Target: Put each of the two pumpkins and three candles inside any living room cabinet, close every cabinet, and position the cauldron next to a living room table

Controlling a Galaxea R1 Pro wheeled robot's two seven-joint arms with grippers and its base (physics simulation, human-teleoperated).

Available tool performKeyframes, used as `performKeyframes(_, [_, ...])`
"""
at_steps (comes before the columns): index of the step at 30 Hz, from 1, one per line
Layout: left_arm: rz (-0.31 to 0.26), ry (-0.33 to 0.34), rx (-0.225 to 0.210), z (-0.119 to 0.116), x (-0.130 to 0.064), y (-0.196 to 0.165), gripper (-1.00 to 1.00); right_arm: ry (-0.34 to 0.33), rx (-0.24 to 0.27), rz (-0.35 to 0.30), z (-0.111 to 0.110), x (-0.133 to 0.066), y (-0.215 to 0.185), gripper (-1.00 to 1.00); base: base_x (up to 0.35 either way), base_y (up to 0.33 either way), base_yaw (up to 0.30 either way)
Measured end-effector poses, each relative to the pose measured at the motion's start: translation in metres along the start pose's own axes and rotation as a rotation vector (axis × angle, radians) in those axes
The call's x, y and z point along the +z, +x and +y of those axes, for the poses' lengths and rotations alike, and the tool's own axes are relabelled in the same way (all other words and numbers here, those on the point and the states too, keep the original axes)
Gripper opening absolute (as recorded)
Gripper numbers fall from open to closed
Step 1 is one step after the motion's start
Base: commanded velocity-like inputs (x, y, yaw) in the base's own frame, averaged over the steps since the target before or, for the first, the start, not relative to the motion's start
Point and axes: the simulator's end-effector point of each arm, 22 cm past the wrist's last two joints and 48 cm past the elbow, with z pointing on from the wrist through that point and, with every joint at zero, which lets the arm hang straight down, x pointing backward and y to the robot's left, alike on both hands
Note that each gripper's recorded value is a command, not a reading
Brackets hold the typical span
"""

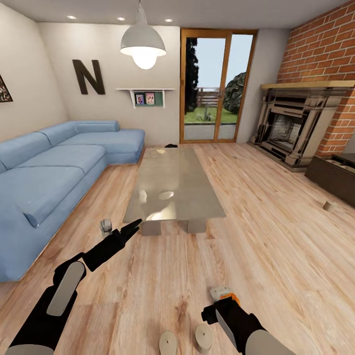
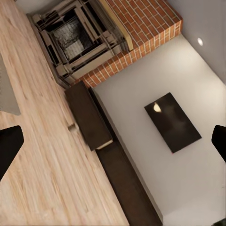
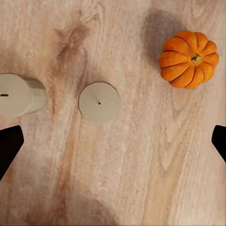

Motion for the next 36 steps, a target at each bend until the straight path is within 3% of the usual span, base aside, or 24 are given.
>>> performKeyframes(12, [-0.006,0.006,-0.006,0.017,-0.001,0.018,1.00,-0.019,-0.010,-0.008,0.007,0.021,0.009,1.00,0.000,0.000,0.000])
performKeyframes(17, [-0.007,0.006,-0.006,0.025,-0.004,0.024,1.00,-0.076,-0.081,-0.018,0.026,0.028,0.012,1.00,0.000,0.000,0.000])
performKeyframes(23, [-0.006,0.004,-0.005,0.035,-0.007,0.031,1.00,-0.090,-0.121,-0.047,0.033,0.038,0.012,1.00,0.000,0.000,0.000])
performKeyframes(36, [0.000,-0.018,-0.028,0.068,-0.015,0.054,1.00,-0.086,-0.125,-0.047,0.038,0.062,0.025,1.00,0.000,0.000,0.000])
